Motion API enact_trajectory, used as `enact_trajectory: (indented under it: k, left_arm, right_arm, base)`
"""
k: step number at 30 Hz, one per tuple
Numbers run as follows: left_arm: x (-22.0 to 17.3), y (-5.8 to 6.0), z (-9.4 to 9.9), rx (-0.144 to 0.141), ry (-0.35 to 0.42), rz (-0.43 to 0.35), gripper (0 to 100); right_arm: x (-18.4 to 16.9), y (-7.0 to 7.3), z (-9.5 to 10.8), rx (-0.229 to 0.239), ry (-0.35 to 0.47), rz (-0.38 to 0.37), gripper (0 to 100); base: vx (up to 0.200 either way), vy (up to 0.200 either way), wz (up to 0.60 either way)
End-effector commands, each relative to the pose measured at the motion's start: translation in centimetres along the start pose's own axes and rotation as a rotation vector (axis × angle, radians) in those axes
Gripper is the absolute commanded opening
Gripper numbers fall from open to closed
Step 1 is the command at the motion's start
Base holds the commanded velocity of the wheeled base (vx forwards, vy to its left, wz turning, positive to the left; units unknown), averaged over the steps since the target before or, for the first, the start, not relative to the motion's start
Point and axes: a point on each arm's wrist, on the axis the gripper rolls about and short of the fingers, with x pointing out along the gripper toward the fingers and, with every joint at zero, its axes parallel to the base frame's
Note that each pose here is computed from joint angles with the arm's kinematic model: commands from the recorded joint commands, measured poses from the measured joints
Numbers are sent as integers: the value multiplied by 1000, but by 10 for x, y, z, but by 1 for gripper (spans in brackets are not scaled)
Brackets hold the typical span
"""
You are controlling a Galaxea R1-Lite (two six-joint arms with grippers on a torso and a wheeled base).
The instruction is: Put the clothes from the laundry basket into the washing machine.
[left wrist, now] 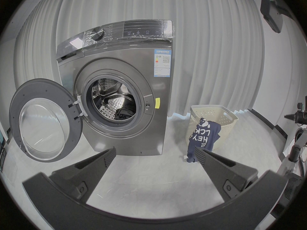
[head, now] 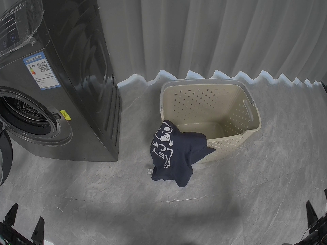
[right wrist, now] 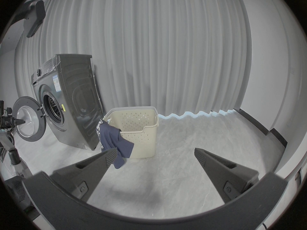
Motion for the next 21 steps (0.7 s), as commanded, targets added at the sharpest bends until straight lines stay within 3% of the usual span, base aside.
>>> enact_trajectory:
  k: [1, 6, 7, 8, 9, 10, 15, 16, 21]
  left_arm:
    - [0, 0, -5, 0, 5, -1, 100]
    - [0, 0, -5, -2, 5, -1, 100]
    - [0, 0, -5, 0, 5, -1, 100]
    - [0, 0, -5, 0, 5, -1, 100]
    - [0, 0, -5, -2, 5, -1, 100]
    - [0, 0, -5, -2, 5, -1, 100]
    - [0, 0, -5, -2, 5, -1, 100]
    - [0, 0, -5, -2, 5, -1, 100]
    - [0, 0, -5, -3, 5, -1, 100]
  right_arm:
    - [-8, 0, 43, 7, -100, 30, 100]
    - [21, 2, 50, 20, 129, 151, 100]
    - [39, 4, 56, 49, 184, 188, 100]
    - [41, 4, 57, 52, 189, 189, 100]
    - [65, 8, 66, 103, 208, 214, 100]
    - [80, 10, 69, 121, 219, 225, 100]
    - [127, 22, 65, 122, 268, 276, 100]
    - [139, 30, 61, 126, 292, 311, 100]
    - [153, 40, 55, 128, 336, 312, 100]
  base:
    - [0, 0, 0]
    - [0, 0, 0]
    - [0, 0, 0]
    - [0, 0, 0]
    - [0, 0, 0]
    - [0, 0, 0]
    - [0, 0, 0]
    - [0, 0, 0]
    - [0, 0, 0]
